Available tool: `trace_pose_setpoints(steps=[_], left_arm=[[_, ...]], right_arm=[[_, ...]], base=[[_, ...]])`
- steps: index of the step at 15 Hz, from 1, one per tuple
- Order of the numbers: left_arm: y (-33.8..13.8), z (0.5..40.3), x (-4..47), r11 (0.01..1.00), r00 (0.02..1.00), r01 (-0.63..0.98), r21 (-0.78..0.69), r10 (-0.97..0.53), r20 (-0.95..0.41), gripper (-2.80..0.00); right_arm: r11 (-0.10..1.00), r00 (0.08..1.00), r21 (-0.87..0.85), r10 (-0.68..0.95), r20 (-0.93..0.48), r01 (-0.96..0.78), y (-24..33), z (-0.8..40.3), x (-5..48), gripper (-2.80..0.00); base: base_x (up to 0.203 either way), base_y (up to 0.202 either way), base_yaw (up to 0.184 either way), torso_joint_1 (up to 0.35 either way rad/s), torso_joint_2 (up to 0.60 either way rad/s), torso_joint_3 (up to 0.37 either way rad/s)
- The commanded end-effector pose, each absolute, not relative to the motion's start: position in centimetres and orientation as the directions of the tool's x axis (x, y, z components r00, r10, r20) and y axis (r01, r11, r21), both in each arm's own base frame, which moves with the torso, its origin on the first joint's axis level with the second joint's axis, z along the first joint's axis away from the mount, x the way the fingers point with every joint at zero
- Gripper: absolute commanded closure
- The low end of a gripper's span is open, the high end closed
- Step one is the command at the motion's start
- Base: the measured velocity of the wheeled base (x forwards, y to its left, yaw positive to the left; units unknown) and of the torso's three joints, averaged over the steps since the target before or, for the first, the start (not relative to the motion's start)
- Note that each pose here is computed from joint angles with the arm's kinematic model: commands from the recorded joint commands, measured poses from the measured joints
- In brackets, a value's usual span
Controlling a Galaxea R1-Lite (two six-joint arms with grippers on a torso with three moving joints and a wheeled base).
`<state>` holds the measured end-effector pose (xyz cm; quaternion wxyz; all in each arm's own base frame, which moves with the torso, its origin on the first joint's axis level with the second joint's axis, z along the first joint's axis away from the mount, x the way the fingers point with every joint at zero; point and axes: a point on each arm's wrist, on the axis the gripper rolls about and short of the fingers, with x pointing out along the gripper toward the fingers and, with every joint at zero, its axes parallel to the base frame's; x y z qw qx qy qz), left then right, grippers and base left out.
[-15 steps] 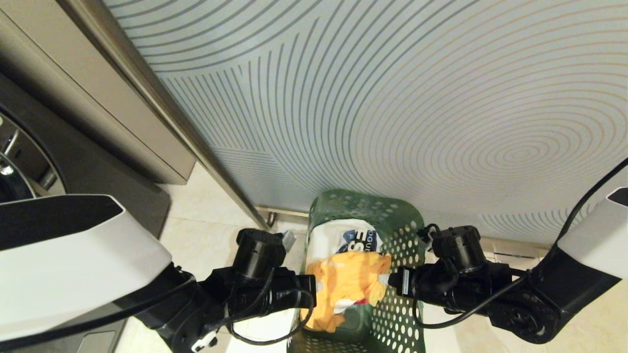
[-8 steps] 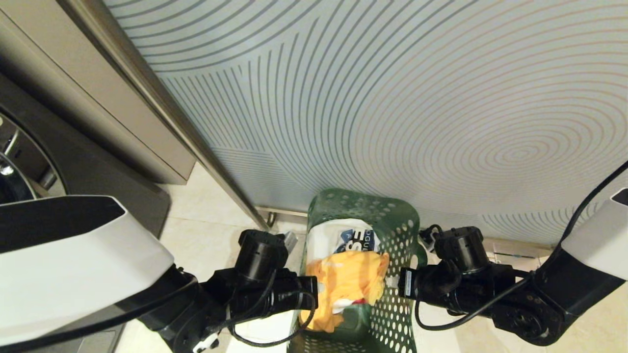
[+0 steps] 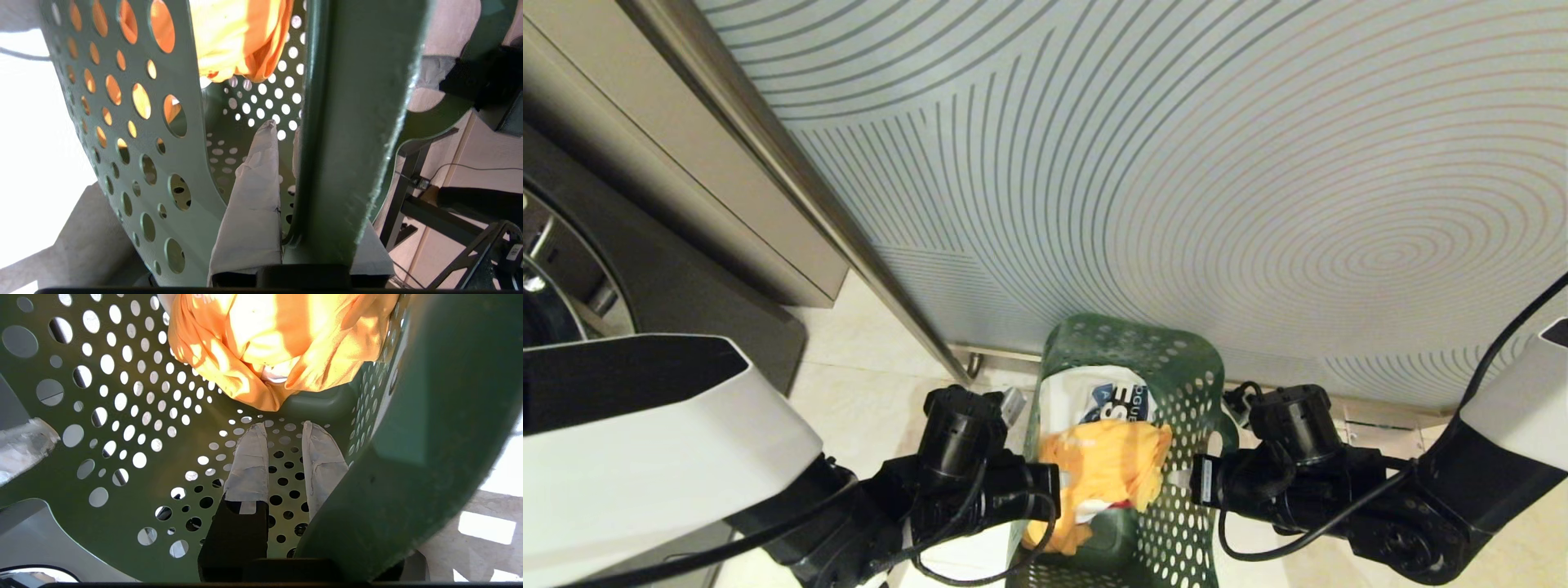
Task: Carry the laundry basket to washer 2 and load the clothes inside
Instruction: Pick up the clothes basket and put it beside the washing machine
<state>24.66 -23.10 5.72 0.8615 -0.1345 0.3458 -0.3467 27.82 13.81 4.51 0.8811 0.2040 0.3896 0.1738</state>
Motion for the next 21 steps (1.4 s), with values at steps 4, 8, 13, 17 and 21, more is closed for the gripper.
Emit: trace_pose_setpoints(steps=[4,8,13,17,21], left_arm=[[-23.14,5.53,24.46,0.720,0.515,0.507,-0.474,-0.694,-0.504,0.00],[-23.14,5.54,24.46,0.720,0.515,0.506,-0.475,-0.694,-0.504,0.00],[-23.07,5.79,24.38,0.718,0.518,0.508,-0.476,-0.696,-0.497,0.00],[-23.03,5.72,24.14,0.718,0.513,0.510,-0.474,-0.696,-0.502,0.00],[-23.22,5.44,23.80,0.716,0.502,0.514,-0.472,-0.697,-0.512,0.00]], right_arm=[[0.849,0.650,0.503,0.474,-0.594,-0.161,13.80,5.28,27.76,0.00],[0.849,0.651,0.503,0.476,-0.591,-0.165,13.79,5.46,27.63,0.00],[0.847,0.650,0.503,0.480,-0.590,-0.169,13.89,5.49,27.62,0.00],[0.846,0.647,0.504,0.483,-0.591,-0.171,14.01,5.46,27.52,0.00],[0.847,0.641,0.503,0.485,-0.594,-0.175,14.17,5.34,27.42,0.00]], base=[[0.000,0.000,0.000,0.003,0.00,0.074],[0.000,0.000,0.000,0.000,0.00,0.202],[0.000,0.000,0.000,0.003,0.00,0.203],[0.000,0.000,0.000,-0.005,0.00,0.202],[0.000,0.000,0.000,0.001,0.00,0.204]])
